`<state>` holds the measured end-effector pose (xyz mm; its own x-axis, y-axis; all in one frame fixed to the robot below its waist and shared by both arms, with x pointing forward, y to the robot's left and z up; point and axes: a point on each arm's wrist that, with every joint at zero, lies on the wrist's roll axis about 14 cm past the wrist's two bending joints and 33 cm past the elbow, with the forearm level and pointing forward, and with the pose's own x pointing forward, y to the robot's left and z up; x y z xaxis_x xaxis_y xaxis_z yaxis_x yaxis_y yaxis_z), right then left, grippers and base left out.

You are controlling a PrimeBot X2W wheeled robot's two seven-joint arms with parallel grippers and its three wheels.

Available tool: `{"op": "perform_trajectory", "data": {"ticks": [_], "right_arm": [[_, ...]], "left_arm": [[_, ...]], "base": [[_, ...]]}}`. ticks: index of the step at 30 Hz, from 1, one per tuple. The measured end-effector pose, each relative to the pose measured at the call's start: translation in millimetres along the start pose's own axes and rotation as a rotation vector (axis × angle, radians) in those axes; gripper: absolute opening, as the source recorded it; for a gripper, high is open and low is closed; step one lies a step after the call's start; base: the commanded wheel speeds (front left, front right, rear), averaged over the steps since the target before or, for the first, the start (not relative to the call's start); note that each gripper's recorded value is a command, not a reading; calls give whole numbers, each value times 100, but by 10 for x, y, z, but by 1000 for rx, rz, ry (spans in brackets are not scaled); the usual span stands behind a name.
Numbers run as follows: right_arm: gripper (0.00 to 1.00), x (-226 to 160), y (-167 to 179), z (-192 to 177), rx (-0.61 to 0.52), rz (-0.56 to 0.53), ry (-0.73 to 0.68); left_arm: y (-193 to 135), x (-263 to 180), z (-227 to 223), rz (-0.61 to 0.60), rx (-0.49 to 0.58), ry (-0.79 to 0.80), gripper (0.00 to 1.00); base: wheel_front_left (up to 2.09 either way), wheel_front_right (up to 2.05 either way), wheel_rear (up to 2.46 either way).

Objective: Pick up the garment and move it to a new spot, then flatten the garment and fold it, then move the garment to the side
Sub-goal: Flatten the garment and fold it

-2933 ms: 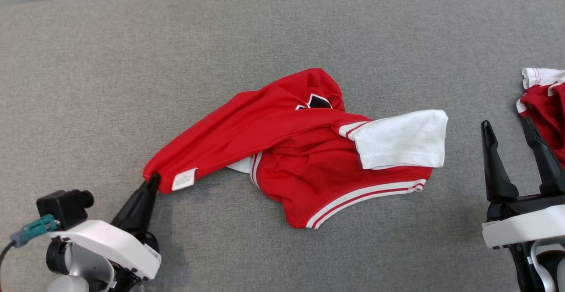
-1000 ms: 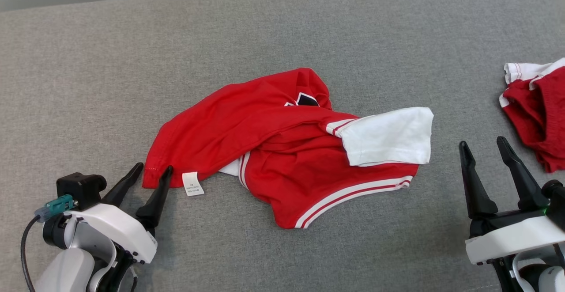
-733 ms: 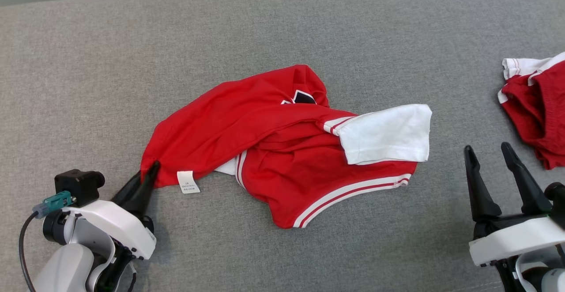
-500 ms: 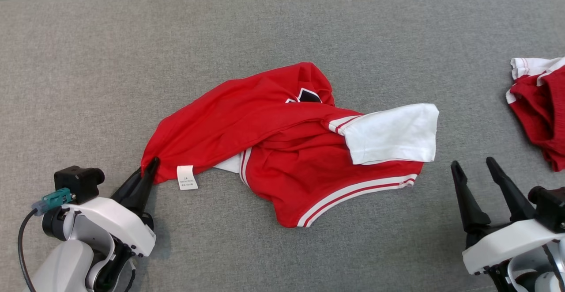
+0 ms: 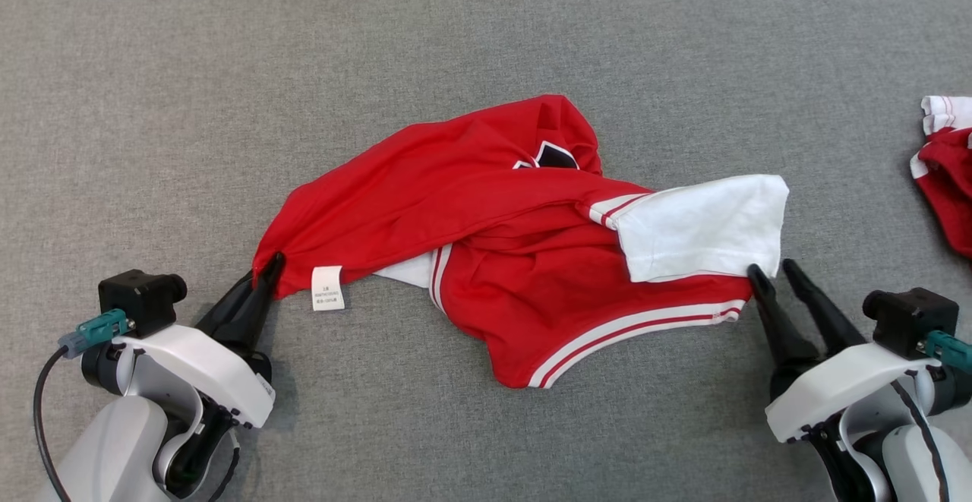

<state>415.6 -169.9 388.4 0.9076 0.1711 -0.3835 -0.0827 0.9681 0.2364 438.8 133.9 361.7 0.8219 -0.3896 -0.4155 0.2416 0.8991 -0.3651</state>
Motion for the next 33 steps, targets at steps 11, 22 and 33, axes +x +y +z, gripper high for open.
{"op": "perform_trajectory", "data": {"ticks": [11, 22, 33], "right_arm": [[0, -5, -51, 329, -29, -1, -130], [0, -318, 155, 1875, -77, 80, -622], [0, -1107, 538, 3405, -205, 189, -1090]], "left_arm": [[16, -10, 213, -1, 13, -79, 0], [-510, -261, 1406, -143, 18, -404, 0], [-1031, -1045, 2885, -267, 86, -802, 0]], "base": [[0, 0, 0], [0, 0, 0], [0, 0, 0]]}}
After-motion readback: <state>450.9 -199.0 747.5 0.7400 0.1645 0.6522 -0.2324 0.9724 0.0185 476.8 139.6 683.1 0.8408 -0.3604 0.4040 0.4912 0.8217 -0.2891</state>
